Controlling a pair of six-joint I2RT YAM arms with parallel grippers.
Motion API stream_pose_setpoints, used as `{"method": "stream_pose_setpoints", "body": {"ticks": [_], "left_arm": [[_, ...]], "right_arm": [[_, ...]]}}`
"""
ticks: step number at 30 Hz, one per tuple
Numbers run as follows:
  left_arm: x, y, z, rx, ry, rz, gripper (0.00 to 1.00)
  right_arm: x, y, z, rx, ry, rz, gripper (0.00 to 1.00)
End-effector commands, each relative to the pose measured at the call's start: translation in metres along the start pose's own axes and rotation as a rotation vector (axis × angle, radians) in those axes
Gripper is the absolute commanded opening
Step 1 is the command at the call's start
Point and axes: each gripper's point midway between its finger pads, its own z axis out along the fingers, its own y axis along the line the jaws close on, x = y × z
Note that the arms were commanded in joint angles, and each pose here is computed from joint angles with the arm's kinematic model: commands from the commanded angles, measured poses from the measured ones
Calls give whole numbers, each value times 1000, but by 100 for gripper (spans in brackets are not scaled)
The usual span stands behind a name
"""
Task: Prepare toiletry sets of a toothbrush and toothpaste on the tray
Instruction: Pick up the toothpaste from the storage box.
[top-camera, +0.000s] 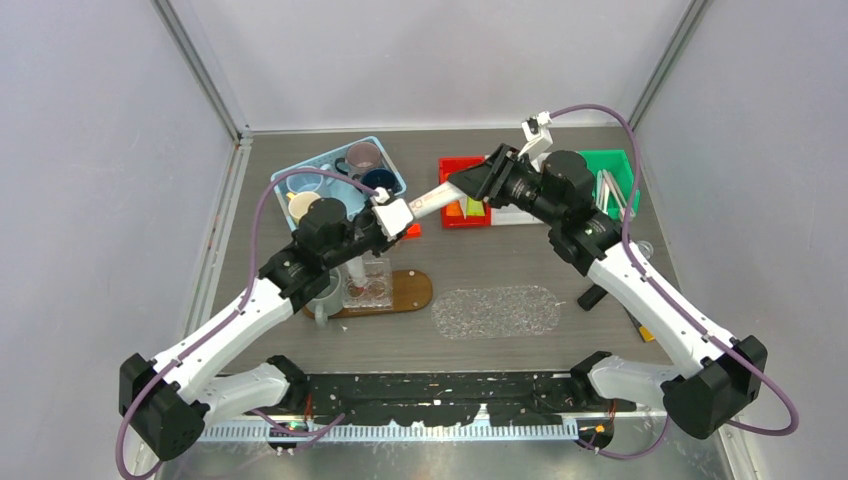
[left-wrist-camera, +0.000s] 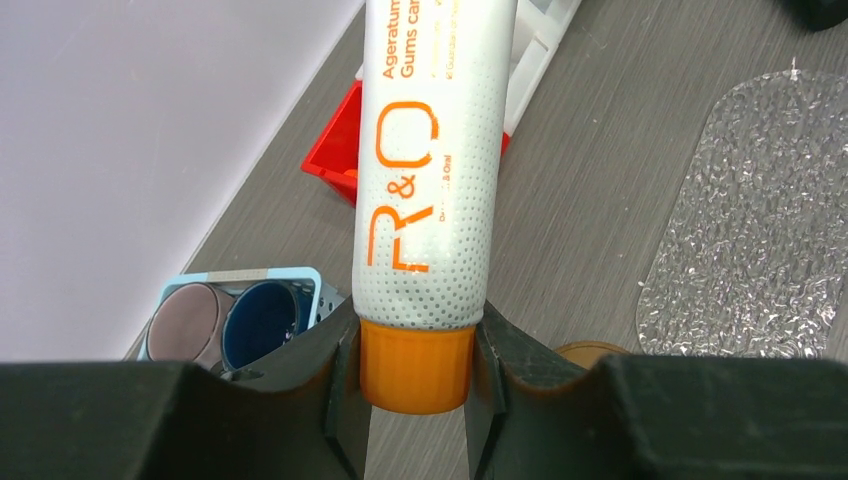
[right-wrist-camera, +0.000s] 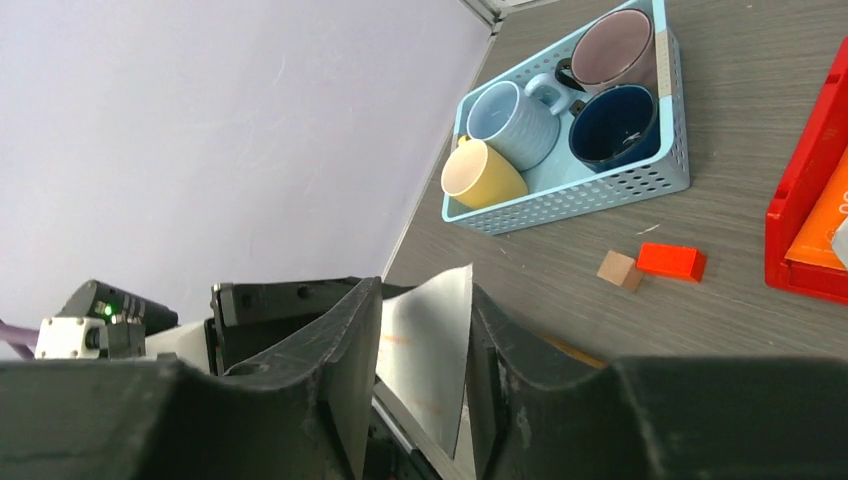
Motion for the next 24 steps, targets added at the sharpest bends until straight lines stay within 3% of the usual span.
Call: {"method": "stream_pose_setpoints", "body": {"ticks": [1,9,14,24], "left_arm": [[-29,9,-4,-39,-104,14,0],[-25,12,0,-59,-81,-18,1],[-26,16,-2,-81,-76,-39,28],[-24,40,-27,-212,8,-53,85]], "right_arm": [[-29,15,3,-52,-138,33,37],[-33,24,-6,-79,-153,22,14],[-39,33,-8,-90,-150,-37,1],[-58,39,-11,-21,-119,-238,1]]}}
